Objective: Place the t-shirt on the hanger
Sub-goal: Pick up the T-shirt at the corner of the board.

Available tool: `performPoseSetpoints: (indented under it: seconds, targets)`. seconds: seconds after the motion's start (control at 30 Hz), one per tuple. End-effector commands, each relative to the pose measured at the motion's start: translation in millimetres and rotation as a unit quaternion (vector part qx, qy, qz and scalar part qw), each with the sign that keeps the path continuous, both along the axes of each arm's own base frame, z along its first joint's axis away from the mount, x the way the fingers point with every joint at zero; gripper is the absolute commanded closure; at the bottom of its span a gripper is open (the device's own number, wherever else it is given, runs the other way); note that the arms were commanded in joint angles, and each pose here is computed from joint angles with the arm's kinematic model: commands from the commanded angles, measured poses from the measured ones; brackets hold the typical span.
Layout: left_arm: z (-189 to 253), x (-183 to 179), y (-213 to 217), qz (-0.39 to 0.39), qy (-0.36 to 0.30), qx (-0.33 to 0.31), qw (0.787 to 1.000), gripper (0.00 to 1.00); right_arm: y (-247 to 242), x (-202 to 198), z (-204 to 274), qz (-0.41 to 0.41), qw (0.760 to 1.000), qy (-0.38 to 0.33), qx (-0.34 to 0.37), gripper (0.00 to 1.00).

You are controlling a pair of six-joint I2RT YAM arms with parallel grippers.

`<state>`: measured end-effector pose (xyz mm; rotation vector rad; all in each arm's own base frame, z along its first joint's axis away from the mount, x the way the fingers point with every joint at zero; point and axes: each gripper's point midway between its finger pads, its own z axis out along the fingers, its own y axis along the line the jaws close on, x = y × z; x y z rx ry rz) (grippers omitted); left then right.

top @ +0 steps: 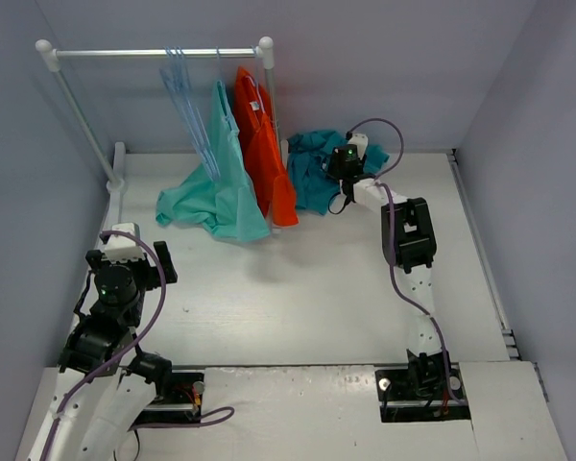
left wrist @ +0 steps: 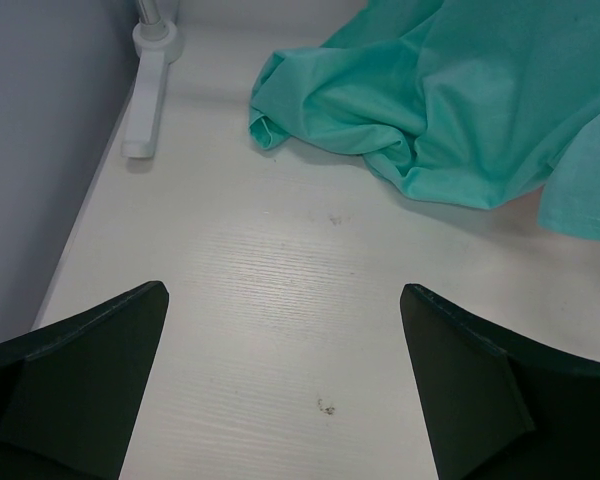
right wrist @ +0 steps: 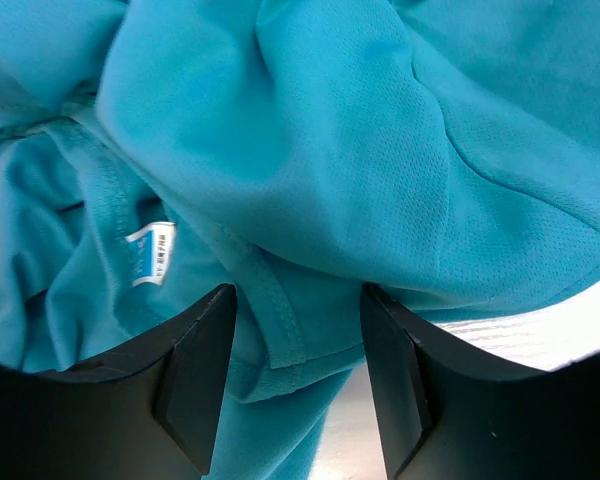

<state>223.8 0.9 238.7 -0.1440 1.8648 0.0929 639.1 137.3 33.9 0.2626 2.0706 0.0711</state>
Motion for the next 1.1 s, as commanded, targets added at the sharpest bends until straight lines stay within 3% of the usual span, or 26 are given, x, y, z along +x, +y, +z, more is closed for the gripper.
performPoseSetpoints:
  seconds: [0.0, 0.07, 0.17, 0.3, 0.37, 0.53, 0.73, 0.93, 1.07]
  targets:
    - [18.1, 11.0, -3.7, -0.003, -0.033, -0.01, 0.999, 0.03, -2.5, 17.1, 34.6, -0.007, 0.999, -0.048, 0.024, 0.51]
    - [18.1, 11.1, -3.9, -0.004, -0.033, -0.01, 0.999, 0.03, -2.5, 15.9, 34.0, -0.006, 0.999, -0.046, 0.023, 0.53]
    - [17.9, 11.0, -4.1, -0.004, -0.033, -0.01, 0.999, 0.03, -5.4, 13.4, 34.1, -0.007, 0.999, -0.044, 0.017, 0.65]
    - [18.3, 10.7, -4.6, -0.006, -0.034, -0.011, 0.999, 0.03, -12.7, 5.8, 44.8, -0.004, 0.999, -0.045, -0.008, 0.94]
    - [18.2, 10.7, -5.0, -0.007, -0.034, -0.011, 0.999, 0.03, -18.2, 1.4, 57.2, -0.005, 0.998, -0.051, -0.025, 1.0]
    - [20.7, 10.8, -9.6, -0.02, -0.038, -0.016, 0.999, 0.03, -31.0, -19.6, 145.0, 0.008, 0.992, -0.103, -0.066, 1.0]
    - [26.3, 9.1, -22.6, -0.056, -0.04, -0.029, 0.997, 0.03, -35.6, -75.3, 250.3, 0.057, 0.981, -0.161, -0.09, 1.0]
    - [71.3, -1.9, -39.7, -0.109, -0.052, -0.05, 0.991, 0.03, -30.5, -171.5, 380.9, 0.109, 0.955, -0.253, -0.111, 1.0]
    - [114.4, -11.5, -53.4, -0.144, -0.069, -0.083, 0.984, 0.03, -13.5, -236.4, 417.8, 0.154, 0.938, -0.29, -0.109, 1.0]
